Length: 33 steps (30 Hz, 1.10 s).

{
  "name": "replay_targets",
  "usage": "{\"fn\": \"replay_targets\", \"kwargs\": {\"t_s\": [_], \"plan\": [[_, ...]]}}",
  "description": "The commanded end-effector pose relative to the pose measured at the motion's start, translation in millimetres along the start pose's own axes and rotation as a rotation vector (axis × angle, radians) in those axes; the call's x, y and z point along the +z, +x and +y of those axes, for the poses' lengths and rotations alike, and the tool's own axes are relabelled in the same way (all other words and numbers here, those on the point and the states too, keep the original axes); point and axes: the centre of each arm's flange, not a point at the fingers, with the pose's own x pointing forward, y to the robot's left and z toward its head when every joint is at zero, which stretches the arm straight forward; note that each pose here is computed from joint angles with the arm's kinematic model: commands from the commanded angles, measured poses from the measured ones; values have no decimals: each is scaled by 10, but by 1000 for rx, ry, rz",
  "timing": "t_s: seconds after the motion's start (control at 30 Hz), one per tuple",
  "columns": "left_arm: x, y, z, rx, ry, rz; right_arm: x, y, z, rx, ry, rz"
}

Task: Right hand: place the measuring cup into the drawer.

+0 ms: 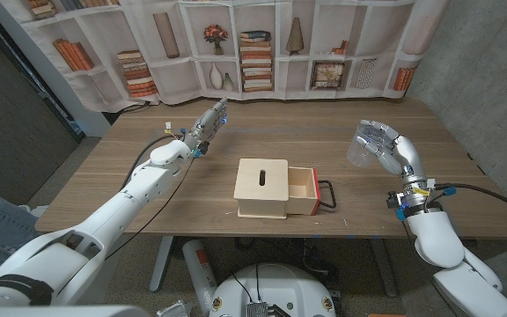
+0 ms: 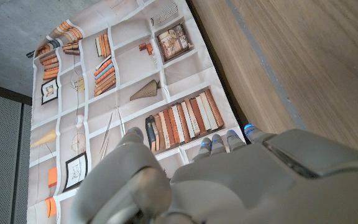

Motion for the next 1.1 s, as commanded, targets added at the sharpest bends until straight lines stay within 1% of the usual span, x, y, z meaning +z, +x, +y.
{"fn": "replay_targets", "kwargs": {"t_s": [0.03, 0.1, 0.4, 0.67, 1.1], "plan": [[8, -22, 31, 6, 2, 0, 58, 51, 107, 31, 20, -18], [0, -19, 38, 5, -1, 2, 72, 48, 138, 40, 22, -20], [-12, -11, 42, 3, -5, -2, 102, 25, 204, 54, 37, -22], [4, 5, 49, 1, -3, -6, 150, 10, 275, 72, 45, -38], [10, 13, 58, -2, 0, -6, 219, 59, 444, 111, 65, -73]]}}
